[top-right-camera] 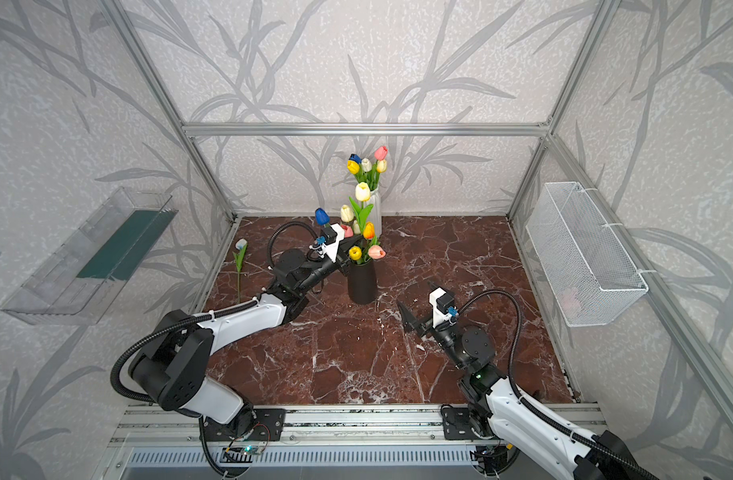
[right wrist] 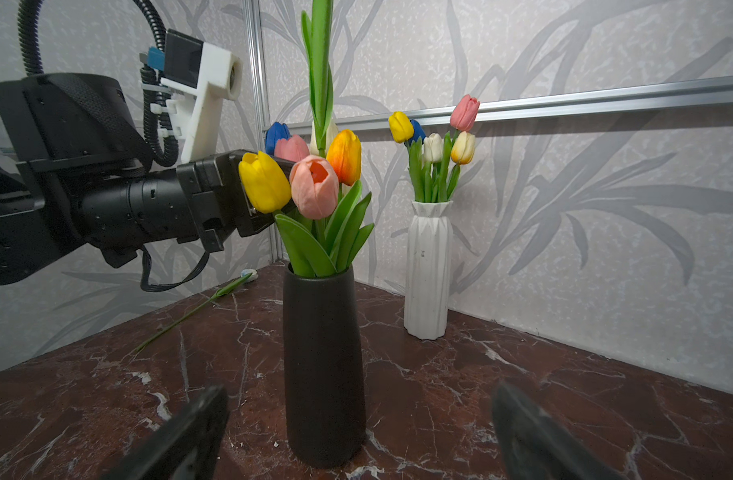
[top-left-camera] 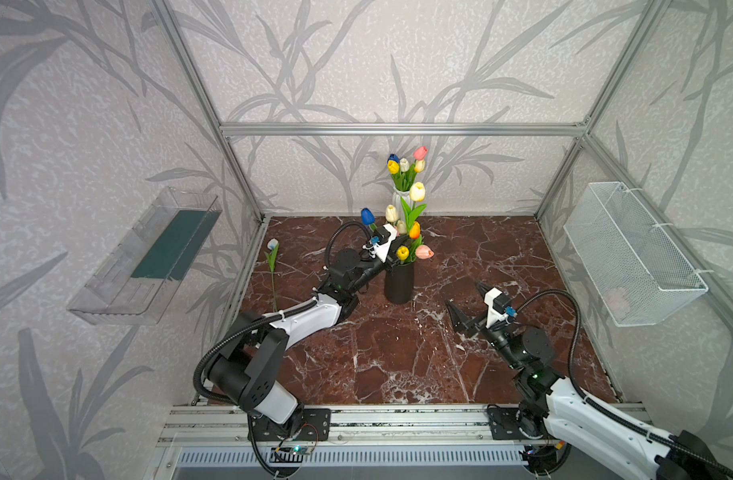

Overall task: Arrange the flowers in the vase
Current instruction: 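Lower the white tulip stem into the dark cup with the left gripper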

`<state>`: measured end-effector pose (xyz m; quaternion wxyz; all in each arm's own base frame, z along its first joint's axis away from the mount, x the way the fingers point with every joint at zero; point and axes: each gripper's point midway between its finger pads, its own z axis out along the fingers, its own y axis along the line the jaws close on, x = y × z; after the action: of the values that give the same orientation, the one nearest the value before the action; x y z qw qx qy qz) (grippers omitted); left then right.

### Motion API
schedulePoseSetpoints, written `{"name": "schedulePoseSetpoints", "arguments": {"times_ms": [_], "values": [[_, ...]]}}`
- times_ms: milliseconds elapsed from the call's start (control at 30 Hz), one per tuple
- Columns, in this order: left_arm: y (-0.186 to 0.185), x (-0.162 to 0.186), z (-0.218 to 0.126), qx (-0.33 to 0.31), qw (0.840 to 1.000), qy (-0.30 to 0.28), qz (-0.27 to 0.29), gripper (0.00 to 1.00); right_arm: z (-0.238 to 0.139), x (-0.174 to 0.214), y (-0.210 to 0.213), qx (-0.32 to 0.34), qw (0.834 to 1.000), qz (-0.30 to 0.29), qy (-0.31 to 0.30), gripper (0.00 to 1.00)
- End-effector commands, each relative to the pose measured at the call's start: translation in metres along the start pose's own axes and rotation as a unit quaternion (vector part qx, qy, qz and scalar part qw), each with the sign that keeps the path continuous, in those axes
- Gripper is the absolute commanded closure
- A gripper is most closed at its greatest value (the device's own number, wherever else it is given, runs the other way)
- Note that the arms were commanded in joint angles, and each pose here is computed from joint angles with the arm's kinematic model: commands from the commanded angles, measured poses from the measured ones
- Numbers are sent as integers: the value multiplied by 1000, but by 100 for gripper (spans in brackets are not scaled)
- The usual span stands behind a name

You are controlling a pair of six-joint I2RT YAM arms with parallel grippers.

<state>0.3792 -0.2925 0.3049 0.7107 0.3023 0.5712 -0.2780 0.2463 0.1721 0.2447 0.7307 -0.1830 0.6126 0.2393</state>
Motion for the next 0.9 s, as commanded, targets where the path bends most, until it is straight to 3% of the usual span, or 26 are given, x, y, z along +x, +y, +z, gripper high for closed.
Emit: {"name": "schedulePoseSetpoints", "arguments": {"times_ms": [0, 300, 367, 433, 567, 867], "values": [[-5, 19, 5, 16, 1000, 21, -1, 100, -1, -7, 1, -2, 1000, -6, -18, 1], [-11, 34, -1, 19, 999, 35, -9, 97, 0, -5, 0, -1, 1000, -7, -13, 1], [-11, 29, -3, 17, 999, 36, -1, 92, 0, -5, 0, -2, 1000, -7, -13, 1], [-9, 21, -6, 13, 999, 37, 9, 78, 1, -4, 1, -3, 1000, -6, -12, 1], [-7, 11, -12, 6, 999, 41, 19, 68, 1, -4, 1, -4, 1000, -7, -12, 1], [-8, -18, -34, -6, 999, 45, 21, 71, 12, -21, -1, 3, 1000, -6, -12, 1]]}}
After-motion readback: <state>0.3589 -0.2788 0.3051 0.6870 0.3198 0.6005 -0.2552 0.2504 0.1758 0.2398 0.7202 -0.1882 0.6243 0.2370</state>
